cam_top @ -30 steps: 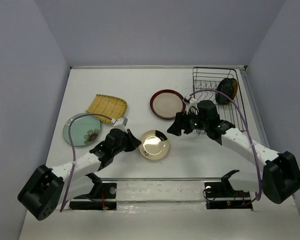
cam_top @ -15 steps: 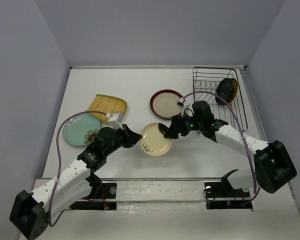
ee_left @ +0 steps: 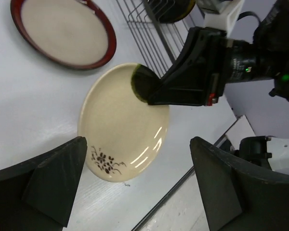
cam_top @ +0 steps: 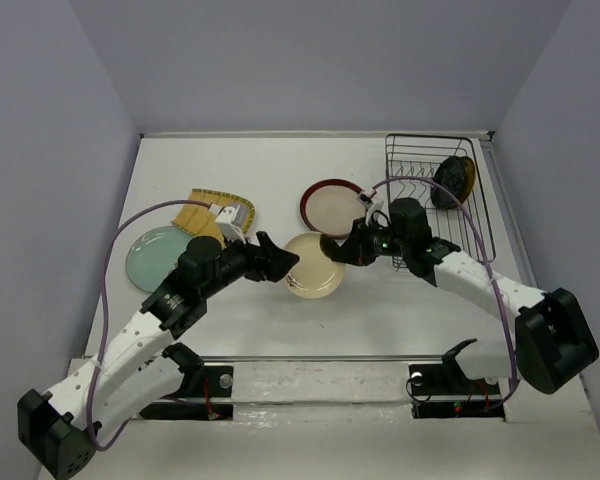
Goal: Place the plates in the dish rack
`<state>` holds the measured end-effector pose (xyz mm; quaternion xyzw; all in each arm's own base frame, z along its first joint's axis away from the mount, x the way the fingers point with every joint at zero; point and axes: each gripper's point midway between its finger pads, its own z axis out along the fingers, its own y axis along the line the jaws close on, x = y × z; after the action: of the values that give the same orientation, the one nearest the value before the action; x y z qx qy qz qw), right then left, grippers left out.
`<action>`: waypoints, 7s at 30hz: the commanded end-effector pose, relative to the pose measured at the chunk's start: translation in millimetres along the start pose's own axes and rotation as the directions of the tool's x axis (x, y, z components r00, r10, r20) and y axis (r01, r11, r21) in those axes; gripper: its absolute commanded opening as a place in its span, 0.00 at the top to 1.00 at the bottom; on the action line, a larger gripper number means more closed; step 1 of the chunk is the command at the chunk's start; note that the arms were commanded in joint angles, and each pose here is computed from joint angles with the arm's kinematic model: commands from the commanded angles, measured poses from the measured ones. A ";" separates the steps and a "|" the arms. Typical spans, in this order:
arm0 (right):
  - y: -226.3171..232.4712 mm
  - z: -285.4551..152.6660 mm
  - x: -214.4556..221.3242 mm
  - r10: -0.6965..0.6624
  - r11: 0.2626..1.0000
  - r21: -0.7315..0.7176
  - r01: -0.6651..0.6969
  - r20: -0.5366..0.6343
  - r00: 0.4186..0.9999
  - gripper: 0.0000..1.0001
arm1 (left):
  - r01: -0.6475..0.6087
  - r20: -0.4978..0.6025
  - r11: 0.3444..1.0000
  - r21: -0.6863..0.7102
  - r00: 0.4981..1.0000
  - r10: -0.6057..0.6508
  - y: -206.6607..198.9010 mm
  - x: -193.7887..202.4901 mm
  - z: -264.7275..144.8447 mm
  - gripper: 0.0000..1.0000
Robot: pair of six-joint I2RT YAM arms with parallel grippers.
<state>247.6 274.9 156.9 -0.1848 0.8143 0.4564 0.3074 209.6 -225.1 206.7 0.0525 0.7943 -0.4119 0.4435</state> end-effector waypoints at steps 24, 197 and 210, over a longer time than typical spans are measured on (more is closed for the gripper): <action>-178.4 -287.1 -240.2 -0.443 -0.038 0.947 -0.320 0.271 0.854 0.93 | -0.330 0.166 0.940 -0.084 0.926 0.340 -8.4 -59.9 -41.4 0.01; -51.0 -259.5 -269.9 -0.506 0.465 0.840 -0.279 0.511 0.695 0.93 | -0.278 0.223 0.949 -0.147 0.926 0.305 1.6 -81.2 -49.5 0.01; -118.1 -290.9 -325.9 -0.580 0.041 0.979 -0.201 0.187 0.793 0.93 | -0.311 0.240 0.946 -0.089 0.915 0.323 -9.8 -80.7 -56.1 0.01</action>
<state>458.9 2.7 346.4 0.0627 0.7952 -0.1997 0.5691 221.1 -169.4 280.2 0.0996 0.7378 -0.3158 0.5883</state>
